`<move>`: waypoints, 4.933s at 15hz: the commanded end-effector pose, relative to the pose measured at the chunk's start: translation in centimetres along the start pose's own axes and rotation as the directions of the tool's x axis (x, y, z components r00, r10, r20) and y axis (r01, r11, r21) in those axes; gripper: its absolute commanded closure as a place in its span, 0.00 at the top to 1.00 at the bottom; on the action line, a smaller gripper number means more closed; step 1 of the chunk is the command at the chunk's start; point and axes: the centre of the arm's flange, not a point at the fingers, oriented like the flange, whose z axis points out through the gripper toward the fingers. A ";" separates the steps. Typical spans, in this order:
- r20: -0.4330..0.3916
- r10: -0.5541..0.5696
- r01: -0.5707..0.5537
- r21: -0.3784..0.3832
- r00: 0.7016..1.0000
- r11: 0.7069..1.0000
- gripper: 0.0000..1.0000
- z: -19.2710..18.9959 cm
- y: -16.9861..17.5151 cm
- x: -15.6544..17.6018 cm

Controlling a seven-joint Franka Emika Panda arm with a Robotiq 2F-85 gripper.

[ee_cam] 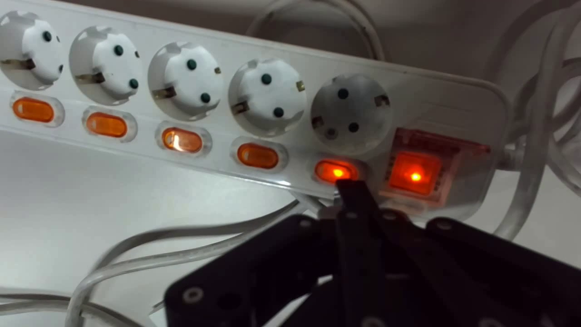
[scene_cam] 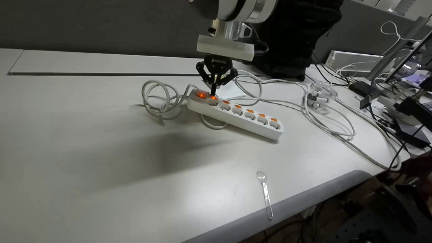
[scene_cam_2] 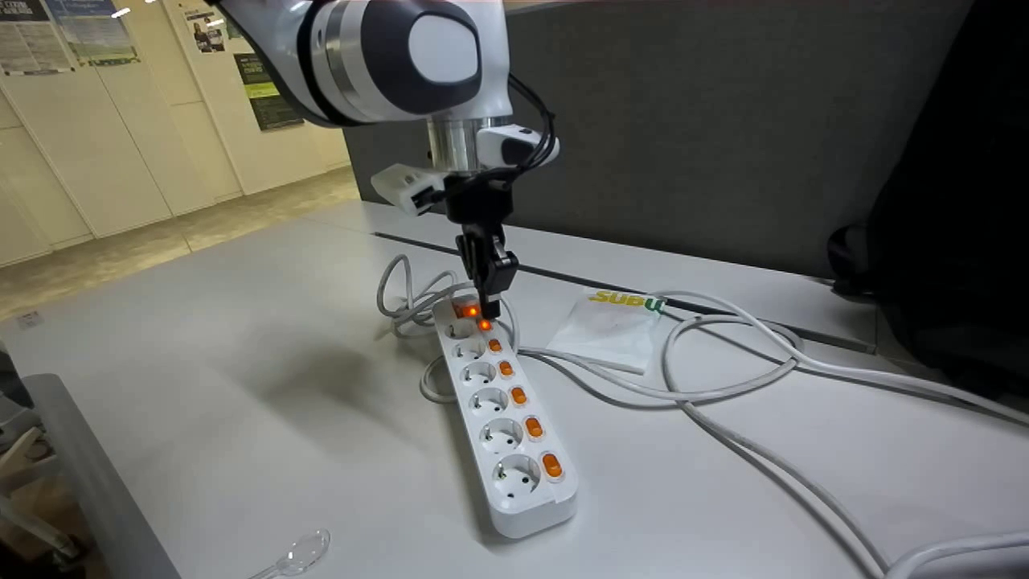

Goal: Turn off the second switch from the left on the adapter

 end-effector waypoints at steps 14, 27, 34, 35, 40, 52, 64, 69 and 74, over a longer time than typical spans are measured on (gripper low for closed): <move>-0.017 -0.018 0.018 0.004 1.000 1.000 0.00 -0.4 -0.2 -0.5; -0.059 -0.019 0.015 -0.056 0.998 0.998 0.00 -2.2 -0.3 -2.0; -0.058 -0.012 0.009 -0.051 0.998 0.999 0.00 -1.9 0.4 -2.5; -0.057 -0.009 0.006 -0.052 0.998 0.999 0.00 -1.8 0.6 -2.5; -0.076 -0.016 0.014 -0.030 0.997 0.999 0.00 -1.2 1.0 -2.5; -0.101 -0.031 0.029 -0.017 0.994 0.999 0.00 0.0 0.7 -1.6; -0.077 -0.043 0.044 0.014 0.996 0.999 0.00 0.6 0.6 -1.8; -0.075 -0.047 0.049 0.017 0.996 0.999 0.00 1.6 0.2 -2.3; -0.066 -0.035 0.036 0.022 0.997 0.999 0.00 2.7 -0.2 -2.6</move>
